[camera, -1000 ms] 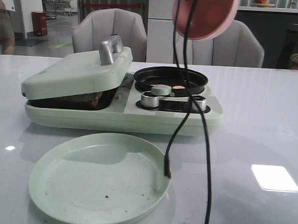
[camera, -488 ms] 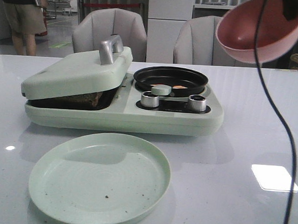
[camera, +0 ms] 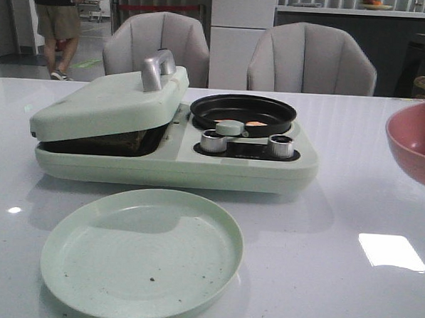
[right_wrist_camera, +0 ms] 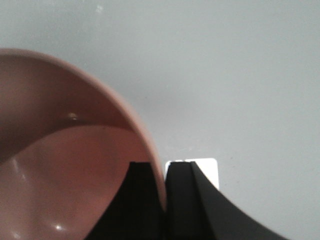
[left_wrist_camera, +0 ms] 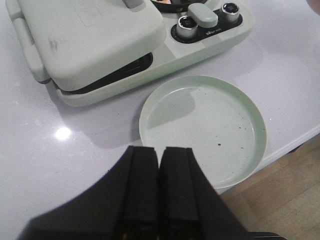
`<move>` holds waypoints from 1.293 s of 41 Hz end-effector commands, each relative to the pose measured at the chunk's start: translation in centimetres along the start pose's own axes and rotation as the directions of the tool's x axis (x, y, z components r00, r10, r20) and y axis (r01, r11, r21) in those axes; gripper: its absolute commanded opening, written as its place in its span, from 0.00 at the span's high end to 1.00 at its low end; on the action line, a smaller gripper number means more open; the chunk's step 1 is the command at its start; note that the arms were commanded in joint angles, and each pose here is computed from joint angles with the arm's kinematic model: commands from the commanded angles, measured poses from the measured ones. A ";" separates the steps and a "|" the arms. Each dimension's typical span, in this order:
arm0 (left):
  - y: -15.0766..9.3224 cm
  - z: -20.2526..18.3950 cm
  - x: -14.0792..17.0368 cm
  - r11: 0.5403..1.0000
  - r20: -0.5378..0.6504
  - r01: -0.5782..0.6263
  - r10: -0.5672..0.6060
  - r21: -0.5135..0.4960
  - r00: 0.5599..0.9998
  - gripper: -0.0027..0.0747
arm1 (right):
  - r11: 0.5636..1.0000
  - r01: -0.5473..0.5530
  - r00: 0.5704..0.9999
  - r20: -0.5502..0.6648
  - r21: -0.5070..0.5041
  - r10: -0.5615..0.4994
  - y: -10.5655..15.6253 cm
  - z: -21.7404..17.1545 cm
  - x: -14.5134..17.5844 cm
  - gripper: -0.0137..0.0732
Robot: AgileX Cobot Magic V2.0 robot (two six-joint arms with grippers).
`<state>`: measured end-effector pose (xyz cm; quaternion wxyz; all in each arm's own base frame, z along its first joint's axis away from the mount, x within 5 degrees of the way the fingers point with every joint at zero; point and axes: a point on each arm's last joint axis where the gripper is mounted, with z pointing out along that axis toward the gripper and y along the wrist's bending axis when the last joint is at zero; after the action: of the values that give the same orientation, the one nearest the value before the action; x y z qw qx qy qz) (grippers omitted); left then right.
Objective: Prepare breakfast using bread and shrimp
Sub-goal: 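Carry the empty pink bowl back away from the pan, then set the pink bowl down on the table and open the right gripper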
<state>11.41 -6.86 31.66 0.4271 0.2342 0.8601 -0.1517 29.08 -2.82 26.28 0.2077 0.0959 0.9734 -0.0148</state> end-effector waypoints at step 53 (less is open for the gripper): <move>-0.2 -0.7 -1.4 1.000 0.106 0.007 -0.007 0.005 0.994 0.84 | 0.923 0.355 0.911 0.275 -0.146 -0.307 7.4 -4.9 1.1 0.36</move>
<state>11.41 -6.86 31.66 0.4271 0.2342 0.8601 -0.1517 28.61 3.76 26.92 0.2621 -0.0580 0.9627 0.0332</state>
